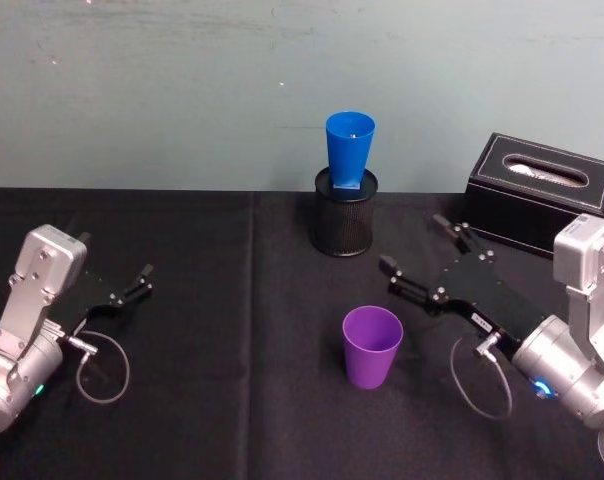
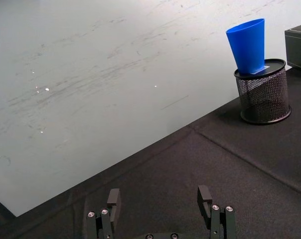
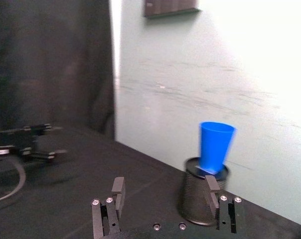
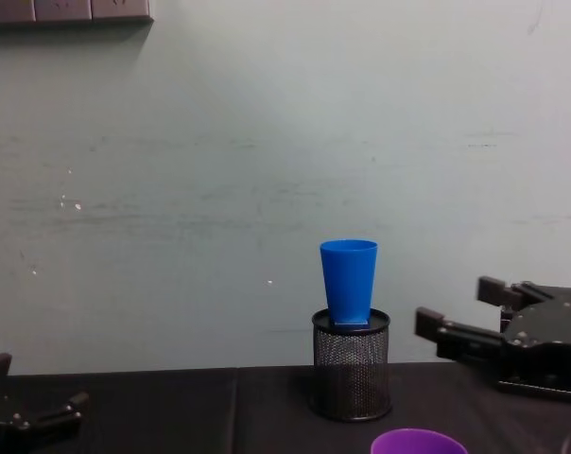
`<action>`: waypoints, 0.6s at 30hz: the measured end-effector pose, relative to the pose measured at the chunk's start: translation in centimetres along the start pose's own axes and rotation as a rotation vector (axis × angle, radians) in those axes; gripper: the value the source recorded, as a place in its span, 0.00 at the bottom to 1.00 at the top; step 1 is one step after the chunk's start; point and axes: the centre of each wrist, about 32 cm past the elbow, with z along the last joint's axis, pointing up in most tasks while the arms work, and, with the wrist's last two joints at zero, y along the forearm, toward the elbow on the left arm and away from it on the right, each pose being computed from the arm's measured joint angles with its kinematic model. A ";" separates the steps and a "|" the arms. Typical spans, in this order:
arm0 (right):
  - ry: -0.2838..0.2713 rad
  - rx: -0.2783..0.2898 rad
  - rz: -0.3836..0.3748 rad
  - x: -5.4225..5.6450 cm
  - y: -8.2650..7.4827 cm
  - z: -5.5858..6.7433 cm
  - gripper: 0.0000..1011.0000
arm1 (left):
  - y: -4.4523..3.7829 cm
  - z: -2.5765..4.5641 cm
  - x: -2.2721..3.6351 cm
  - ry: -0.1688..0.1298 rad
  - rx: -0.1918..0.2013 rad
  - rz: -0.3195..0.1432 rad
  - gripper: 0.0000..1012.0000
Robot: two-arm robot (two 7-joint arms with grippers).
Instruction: Pick up one cup with a gripper and tap it against the other cup.
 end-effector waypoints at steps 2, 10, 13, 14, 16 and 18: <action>0.005 -0.009 -0.050 -0.3 -0.2 -0.1 0.99 | 0.00 0.00 0.00 0.000 0.000 0.000 1.00; 0.014 -0.052 -0.235 -1.3 -0.7 -0.6 0.99 | 0.00 0.00 0.00 0.000 0.000 0.000 1.00; 0.027 -0.076 -0.290 -1.7 -0.7 -0.9 0.99 | 0.00 0.00 0.00 0.000 0.000 0.000 1.00; 0.034 -0.087 -0.310 -2.0 -0.6 -0.9 0.99 | 0.00 0.00 0.00 0.000 0.000 0.000 1.00; 0.040 -0.100 -0.331 -2.2 -0.5 -1.0 0.99 | 0.00 0.00 0.00 0.000 0.000 0.000 1.00; 0.048 -0.123 -0.360 -2.5 -0.3 -1.2 0.99 | 0.00 0.00 0.00 0.000 0.000 0.000 1.00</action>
